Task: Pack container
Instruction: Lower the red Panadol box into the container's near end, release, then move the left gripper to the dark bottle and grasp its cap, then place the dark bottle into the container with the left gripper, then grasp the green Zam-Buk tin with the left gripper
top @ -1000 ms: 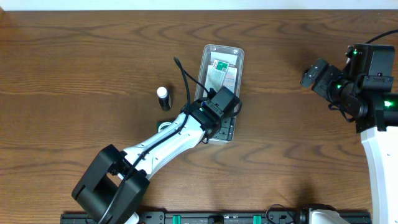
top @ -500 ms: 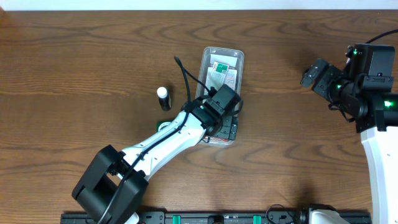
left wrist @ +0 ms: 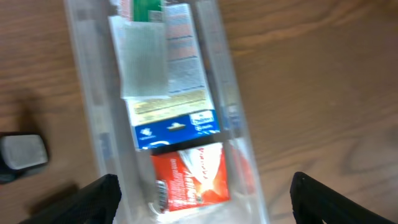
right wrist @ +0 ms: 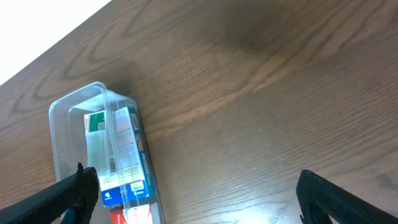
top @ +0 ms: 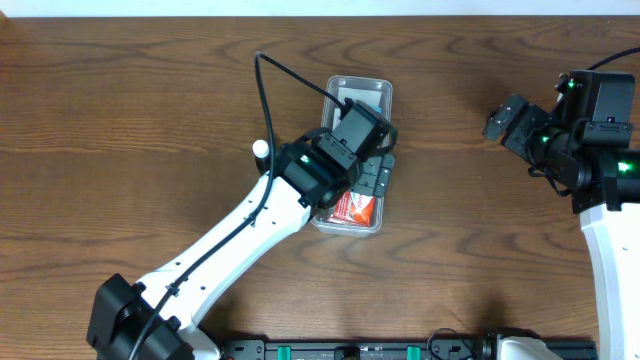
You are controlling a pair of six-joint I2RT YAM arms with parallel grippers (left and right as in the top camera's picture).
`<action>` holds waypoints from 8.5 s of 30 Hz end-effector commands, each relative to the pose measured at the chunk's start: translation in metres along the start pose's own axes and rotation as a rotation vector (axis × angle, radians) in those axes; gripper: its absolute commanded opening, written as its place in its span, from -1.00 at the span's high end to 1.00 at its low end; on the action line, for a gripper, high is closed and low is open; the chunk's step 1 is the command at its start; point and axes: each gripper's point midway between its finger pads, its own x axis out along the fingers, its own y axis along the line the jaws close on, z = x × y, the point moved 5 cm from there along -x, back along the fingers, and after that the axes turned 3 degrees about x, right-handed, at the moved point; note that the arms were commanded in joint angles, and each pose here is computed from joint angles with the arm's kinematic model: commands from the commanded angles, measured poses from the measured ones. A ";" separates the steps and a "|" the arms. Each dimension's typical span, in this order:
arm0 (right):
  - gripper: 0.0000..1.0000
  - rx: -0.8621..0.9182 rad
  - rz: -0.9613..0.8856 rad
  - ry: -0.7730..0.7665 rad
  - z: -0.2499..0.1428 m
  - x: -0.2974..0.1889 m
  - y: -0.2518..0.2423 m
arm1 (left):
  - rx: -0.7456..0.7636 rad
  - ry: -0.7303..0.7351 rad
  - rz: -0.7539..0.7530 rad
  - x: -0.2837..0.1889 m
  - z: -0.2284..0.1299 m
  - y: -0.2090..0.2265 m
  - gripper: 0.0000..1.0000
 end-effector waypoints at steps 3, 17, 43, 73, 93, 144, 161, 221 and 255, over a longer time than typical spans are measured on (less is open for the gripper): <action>-0.99 0.010 0.001 -0.007 0.002 -0.002 0.000 | 0.027 0.006 0.012 0.004 0.002 0.005 -0.29; -0.98 0.010 0.001 -0.006 0.002 -0.002 0.000 | 0.050 0.190 0.076 0.095 -0.027 0.006 0.88; -0.99 0.010 0.000 -0.005 0.002 -0.001 0.000 | 0.056 0.353 0.082 0.140 -0.065 0.008 0.88; -0.98 0.010 0.000 -0.004 0.002 -0.001 0.000 | 0.099 -0.002 0.086 0.013 0.005 0.011 -0.29; -0.99 0.010 0.000 -0.004 0.002 -0.001 0.000 | -0.277 0.177 0.189 0.012 -0.009 0.195 -0.30; -0.99 0.010 0.000 -0.005 0.002 -0.001 0.000 | 0.517 -0.068 0.019 -0.081 0.010 0.099 0.88; -0.99 0.010 0.000 -0.004 0.002 -0.001 0.000 | 1.136 0.066 -0.181 0.013 -0.013 0.006 0.86; -0.99 0.010 0.000 -0.005 0.002 -0.001 0.000 | -0.221 0.069 0.242 -0.087 -0.025 0.163 -0.96; -0.98 0.010 0.000 -0.005 0.002 -0.001 0.000 | -0.513 0.648 0.198 0.104 -0.134 0.175 -0.43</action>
